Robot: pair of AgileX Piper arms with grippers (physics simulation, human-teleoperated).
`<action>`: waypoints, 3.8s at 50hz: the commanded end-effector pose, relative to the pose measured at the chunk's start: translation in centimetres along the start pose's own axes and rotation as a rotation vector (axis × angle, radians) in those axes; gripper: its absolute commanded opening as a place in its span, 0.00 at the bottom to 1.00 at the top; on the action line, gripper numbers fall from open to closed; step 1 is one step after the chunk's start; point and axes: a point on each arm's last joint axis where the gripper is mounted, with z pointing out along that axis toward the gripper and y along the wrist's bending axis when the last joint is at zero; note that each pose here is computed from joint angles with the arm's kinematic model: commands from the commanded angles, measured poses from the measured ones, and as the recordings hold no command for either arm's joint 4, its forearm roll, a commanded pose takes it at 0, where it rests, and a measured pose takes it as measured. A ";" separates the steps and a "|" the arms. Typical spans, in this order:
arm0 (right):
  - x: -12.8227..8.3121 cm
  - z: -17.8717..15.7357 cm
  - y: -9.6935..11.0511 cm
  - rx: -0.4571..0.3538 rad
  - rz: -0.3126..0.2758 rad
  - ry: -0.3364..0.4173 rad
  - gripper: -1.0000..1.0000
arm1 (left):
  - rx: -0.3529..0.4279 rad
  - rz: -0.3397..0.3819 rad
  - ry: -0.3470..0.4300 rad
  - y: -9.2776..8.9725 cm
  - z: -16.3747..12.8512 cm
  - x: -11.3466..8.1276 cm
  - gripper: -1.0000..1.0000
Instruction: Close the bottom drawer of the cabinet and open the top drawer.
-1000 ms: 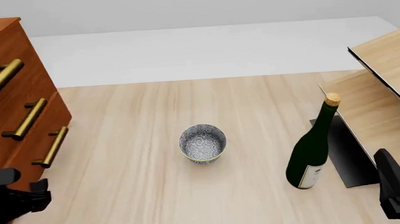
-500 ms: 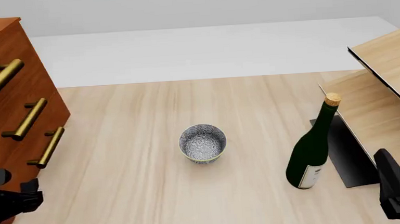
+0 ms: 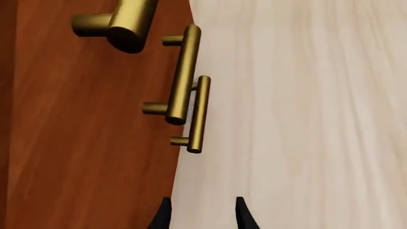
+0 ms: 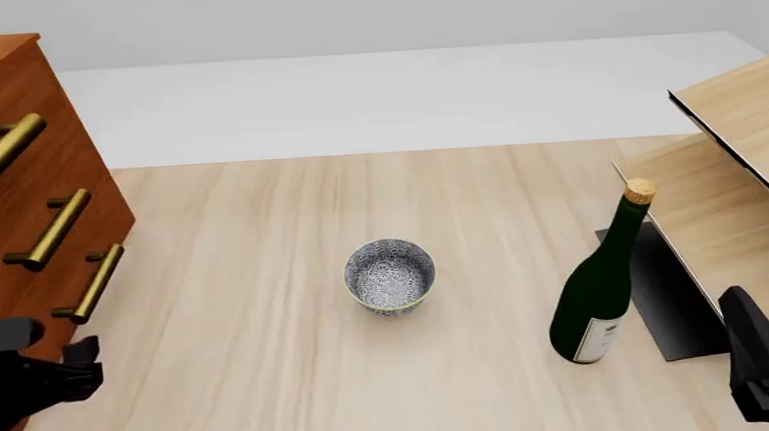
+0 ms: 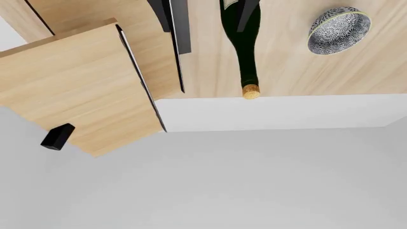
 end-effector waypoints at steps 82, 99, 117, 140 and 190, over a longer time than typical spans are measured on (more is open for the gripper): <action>0.0 0.1 0.0 0.002 0.003 0.001 1.00 | 0.108 1.134 -0.718 -7.5 -5.4 -8.4 1.00; 0.0 0.0 0.0 0.000 0.002 0.002 1.00 | 0.003 1.222 -0.673 -6.0 -5.1 -8.5 1.00; 0.1 -0.1 0.0 -0.004 0.003 0.002 1.00 | -0.108 1.275 -0.639 -4.4 -5.5 -9.5 1.00; 0.0 -0.1 0.0 -0.002 0.004 0.003 1.00 | -0.180 1.308 -0.581 -3.1 -5.0 -9.8 1.00; 0.0 0.0 0.0 -0.003 -0.003 0.000 1.00 | -0.323 1.319 -0.462 -0.5 -2.4 -10.4 1.00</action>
